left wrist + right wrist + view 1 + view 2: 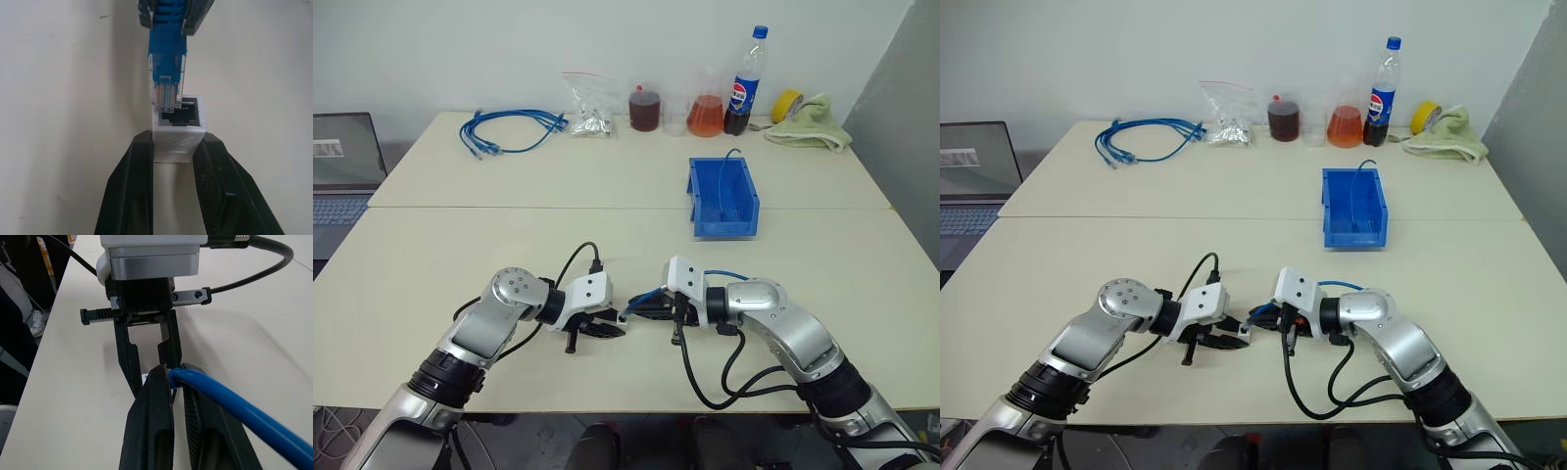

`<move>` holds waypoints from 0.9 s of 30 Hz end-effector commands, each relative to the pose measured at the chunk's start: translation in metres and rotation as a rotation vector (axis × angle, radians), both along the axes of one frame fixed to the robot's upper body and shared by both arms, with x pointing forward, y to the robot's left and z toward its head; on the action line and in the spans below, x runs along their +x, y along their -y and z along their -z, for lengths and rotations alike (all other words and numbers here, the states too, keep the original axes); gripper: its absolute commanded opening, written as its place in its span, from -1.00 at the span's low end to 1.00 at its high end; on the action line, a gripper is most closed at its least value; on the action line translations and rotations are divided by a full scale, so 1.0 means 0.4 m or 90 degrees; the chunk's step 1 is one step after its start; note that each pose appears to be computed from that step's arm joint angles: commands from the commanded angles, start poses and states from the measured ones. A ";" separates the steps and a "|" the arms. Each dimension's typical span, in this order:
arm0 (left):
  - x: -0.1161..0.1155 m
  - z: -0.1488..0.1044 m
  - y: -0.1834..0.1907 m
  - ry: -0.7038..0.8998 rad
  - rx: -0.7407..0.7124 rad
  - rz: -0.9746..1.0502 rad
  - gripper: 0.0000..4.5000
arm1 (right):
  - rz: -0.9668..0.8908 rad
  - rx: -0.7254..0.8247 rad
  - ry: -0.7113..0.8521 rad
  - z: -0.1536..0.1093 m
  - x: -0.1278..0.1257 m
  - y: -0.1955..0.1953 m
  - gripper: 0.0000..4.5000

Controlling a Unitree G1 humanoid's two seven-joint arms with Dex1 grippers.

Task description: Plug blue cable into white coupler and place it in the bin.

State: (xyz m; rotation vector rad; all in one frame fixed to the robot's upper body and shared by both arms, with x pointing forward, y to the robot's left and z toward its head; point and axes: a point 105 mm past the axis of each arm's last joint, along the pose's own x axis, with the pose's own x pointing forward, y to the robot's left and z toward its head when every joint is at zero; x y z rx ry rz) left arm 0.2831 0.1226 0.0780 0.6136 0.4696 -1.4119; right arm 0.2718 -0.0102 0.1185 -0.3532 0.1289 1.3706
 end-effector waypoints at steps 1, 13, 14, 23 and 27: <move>-0.009 0.042 -0.001 -0.030 0.027 -0.006 -0.65 | -0.016 -0.005 0.020 -0.006 -0.010 -0.012 -0.99; -0.004 0.048 -0.007 -0.034 0.029 -0.018 -0.65 | -0.070 -0.049 0.041 -0.003 -0.030 -0.015 -0.99; -0.004 0.048 -0.007 -0.034 0.029 -0.019 -0.65 | -0.073 -0.050 0.043 -0.003 -0.030 -0.017 -0.99; -0.001 0.051 -0.009 -0.032 0.035 -0.021 -0.65 | -0.093 -0.088 0.045 0.001 -0.020 -0.034 -0.99; -0.001 0.051 -0.009 -0.032 0.034 -0.022 -0.65 | -0.107 -0.098 0.039 0.007 -0.020 -0.046 -0.99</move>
